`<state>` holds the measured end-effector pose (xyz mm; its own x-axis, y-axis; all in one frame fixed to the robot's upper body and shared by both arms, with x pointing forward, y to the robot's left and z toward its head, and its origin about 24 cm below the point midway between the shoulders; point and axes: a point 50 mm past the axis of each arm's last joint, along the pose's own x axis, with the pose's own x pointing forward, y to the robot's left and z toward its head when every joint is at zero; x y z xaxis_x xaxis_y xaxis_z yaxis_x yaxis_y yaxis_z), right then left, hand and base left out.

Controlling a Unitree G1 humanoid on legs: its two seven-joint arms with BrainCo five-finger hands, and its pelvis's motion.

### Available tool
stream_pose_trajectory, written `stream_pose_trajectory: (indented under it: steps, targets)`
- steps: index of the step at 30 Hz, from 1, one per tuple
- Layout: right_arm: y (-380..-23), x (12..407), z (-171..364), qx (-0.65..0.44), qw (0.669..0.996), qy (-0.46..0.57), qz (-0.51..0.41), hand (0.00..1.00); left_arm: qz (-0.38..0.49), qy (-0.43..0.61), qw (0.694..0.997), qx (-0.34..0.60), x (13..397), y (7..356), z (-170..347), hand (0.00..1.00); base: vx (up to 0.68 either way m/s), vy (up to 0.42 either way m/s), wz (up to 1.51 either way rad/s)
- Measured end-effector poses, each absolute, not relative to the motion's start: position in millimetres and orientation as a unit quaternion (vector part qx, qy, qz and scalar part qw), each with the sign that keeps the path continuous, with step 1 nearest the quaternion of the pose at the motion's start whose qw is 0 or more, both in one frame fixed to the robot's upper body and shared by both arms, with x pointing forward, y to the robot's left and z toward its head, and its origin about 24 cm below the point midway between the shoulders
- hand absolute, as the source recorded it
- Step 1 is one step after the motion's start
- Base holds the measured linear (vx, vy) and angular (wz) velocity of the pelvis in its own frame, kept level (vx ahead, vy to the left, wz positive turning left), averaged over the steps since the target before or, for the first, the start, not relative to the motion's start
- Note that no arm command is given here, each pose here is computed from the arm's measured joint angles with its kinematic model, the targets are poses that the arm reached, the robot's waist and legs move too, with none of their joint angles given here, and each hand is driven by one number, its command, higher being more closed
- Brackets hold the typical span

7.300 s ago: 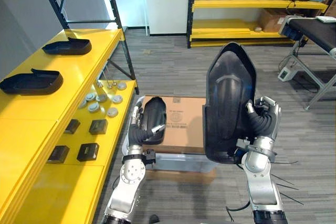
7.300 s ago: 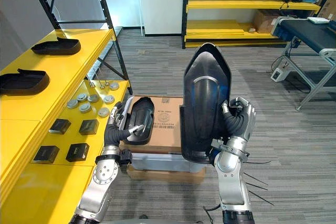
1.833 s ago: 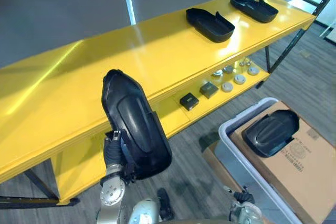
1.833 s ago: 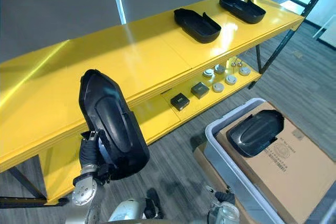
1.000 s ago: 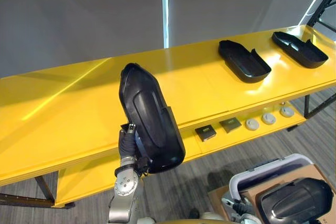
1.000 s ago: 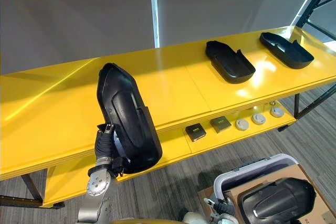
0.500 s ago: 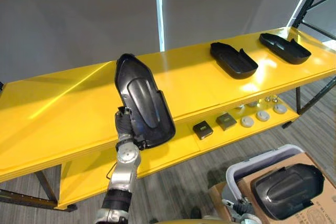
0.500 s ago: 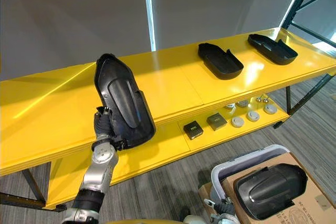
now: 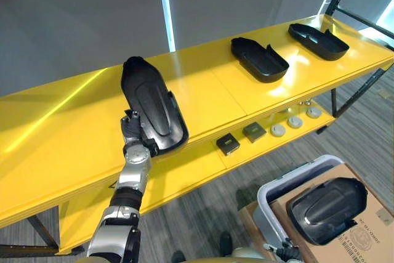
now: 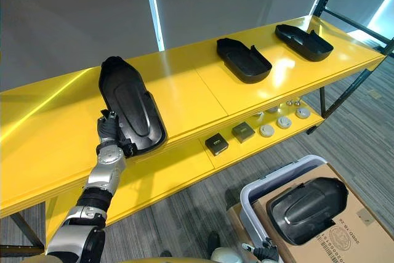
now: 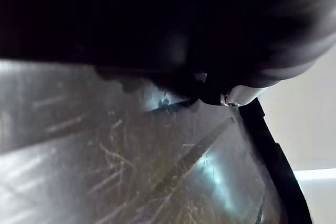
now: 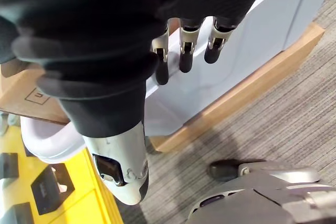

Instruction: Walk over and take plastic housings, then place them on the shelf

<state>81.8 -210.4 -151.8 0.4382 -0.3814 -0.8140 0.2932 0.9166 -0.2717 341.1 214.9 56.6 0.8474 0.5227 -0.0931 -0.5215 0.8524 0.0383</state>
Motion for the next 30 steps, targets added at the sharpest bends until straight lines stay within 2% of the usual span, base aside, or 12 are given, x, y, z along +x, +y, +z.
stream_pose_trajectory:
  steps: [17,30]
  targets:
    - [-211.4,89.8,-148.4,-0.067,0.858,0.475,-0.185,0.00,0.329,0.027,0.942,-0.065,350.6,223.1,79.2,0.00,-0.03,0.000,-0.02]
    - [-213.3,90.5,-147.6,-0.070,0.860,0.470,-0.184,0.00,0.334,0.014,0.940,-0.063,352.7,226.8,87.3,0.00,0.00,0.000,0.00]
